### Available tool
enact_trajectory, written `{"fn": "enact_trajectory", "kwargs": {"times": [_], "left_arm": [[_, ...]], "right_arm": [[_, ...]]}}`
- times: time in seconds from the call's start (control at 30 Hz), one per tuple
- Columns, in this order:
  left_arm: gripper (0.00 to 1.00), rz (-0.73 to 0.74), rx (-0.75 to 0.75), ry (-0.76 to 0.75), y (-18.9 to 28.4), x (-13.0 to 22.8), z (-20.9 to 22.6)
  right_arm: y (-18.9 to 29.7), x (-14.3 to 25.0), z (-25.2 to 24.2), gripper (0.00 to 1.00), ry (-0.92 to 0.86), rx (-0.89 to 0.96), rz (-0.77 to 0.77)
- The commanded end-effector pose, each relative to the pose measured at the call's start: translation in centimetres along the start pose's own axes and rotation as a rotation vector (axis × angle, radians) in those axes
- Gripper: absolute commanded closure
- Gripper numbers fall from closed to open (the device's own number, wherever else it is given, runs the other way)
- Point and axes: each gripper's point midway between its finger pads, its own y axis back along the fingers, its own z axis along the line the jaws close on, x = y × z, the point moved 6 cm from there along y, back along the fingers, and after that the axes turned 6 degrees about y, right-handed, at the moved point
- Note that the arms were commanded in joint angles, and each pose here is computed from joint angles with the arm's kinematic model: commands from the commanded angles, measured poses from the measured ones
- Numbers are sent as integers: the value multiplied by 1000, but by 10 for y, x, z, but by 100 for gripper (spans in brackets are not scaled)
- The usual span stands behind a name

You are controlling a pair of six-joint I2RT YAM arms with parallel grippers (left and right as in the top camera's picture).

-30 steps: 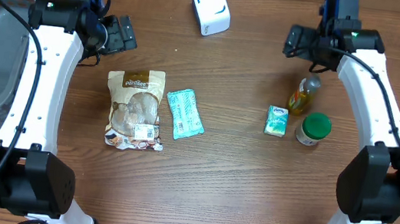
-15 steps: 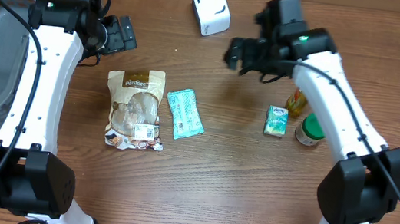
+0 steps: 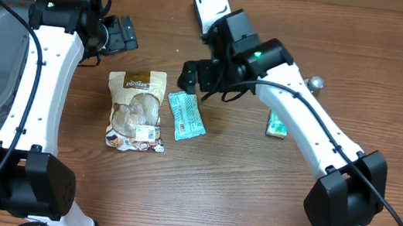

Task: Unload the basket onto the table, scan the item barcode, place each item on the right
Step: 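Open the right gripper and move it left toward the tissue pack, then move the left gripper over the tissue pack beside the right gripper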

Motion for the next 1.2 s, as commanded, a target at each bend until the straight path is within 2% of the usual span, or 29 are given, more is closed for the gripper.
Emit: {"fn": "enact_trajectory", "kwargs": {"times": [0.0,0.6,0.7,0.83,0.97,1.17], "left_arm": [[1,-26,16,-13,9,-4,-3],[0,-24,18,-13,9,-4,-3],[0,58,51,-14,9,9,-5],[0,63,61,-23,6,10,-7],[1,124,42,-35,-8,26,-5],[0,235,-14,-79,-45,67,-2]], "right_arm": [[11,-2,10,0,12,-27,-24],[11,-2,9,0,12,-26,-22],[11,-2,9,0,12,-26,-22],[11,-1,10,0,10,-28,-16],[11,-3,11,0,14,-42,-27],[9,11,8,22,-12,-22,50]]}}
